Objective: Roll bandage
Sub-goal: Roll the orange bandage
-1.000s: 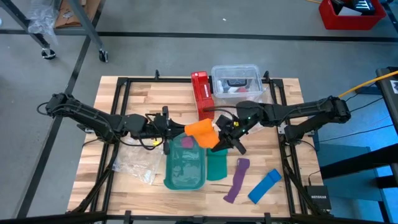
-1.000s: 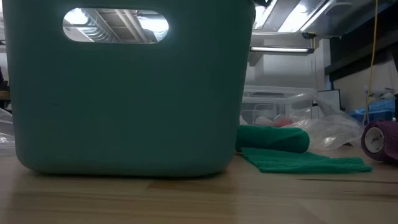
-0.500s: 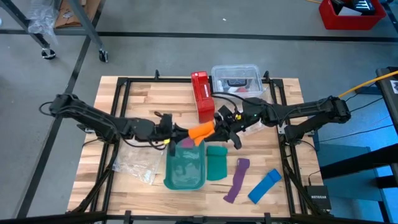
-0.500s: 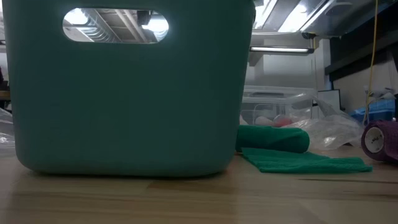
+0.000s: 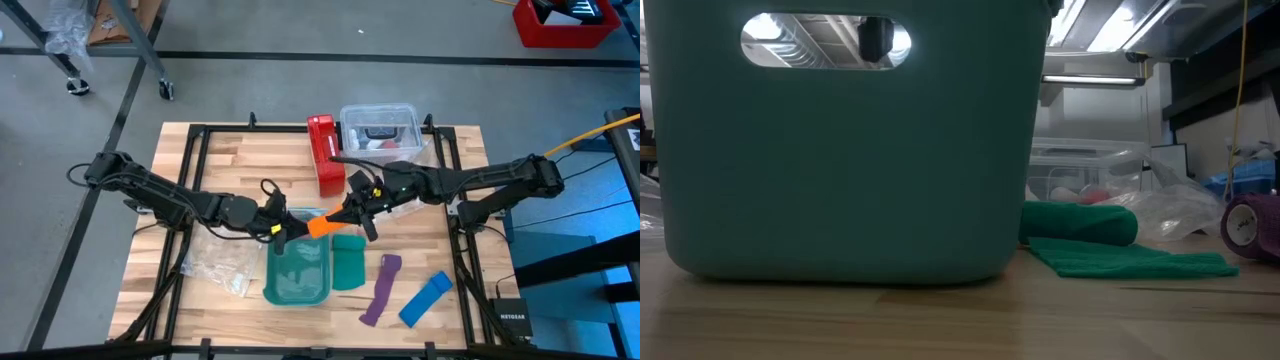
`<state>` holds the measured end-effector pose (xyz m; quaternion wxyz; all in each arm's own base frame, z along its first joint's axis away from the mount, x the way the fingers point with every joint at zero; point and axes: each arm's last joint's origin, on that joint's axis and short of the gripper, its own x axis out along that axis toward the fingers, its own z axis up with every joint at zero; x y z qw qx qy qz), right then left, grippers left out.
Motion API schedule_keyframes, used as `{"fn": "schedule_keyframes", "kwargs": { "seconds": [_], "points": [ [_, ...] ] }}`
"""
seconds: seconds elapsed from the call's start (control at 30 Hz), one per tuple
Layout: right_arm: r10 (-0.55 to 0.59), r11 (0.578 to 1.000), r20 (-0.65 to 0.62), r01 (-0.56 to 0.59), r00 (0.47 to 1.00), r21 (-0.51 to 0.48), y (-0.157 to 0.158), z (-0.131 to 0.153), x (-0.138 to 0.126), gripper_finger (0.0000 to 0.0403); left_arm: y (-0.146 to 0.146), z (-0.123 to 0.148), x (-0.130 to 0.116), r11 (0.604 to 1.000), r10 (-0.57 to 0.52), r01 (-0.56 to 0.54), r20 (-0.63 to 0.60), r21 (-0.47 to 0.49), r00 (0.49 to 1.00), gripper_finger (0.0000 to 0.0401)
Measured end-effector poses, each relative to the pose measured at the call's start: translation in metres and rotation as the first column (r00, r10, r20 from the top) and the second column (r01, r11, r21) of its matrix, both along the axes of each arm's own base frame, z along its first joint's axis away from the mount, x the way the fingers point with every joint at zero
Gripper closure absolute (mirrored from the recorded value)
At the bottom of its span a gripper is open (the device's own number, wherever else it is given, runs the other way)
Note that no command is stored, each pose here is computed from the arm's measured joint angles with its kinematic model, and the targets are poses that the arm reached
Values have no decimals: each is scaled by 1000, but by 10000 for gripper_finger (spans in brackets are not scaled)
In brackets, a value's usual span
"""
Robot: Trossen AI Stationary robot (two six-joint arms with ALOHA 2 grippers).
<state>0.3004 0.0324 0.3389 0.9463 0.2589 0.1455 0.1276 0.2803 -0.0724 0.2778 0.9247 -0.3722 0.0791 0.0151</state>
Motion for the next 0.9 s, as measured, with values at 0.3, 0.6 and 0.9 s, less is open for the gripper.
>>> {"fn": "schedule_keyframes", "kwargs": {
  "seconds": [0.3, 0.6, 0.9],
  "points": [
    [-51, 996, -3, 50, 999, -67, -2, -2, 0, 357, -3, 2, 0, 992, -96, 97, 13, -82, 995, 401],
    [-23, 989, 13, 24, 1000, -146, -2, -3, 0, 271, -5, 2, 0, 981, -140, 140, 8, -133, 990, 401],
    [230, 864, 100, -155, 968, -478, 2, -1, -5, 205, -5, 2, -1, 959, -208, 205, 6, -197, 978, 401]
  ]
}}
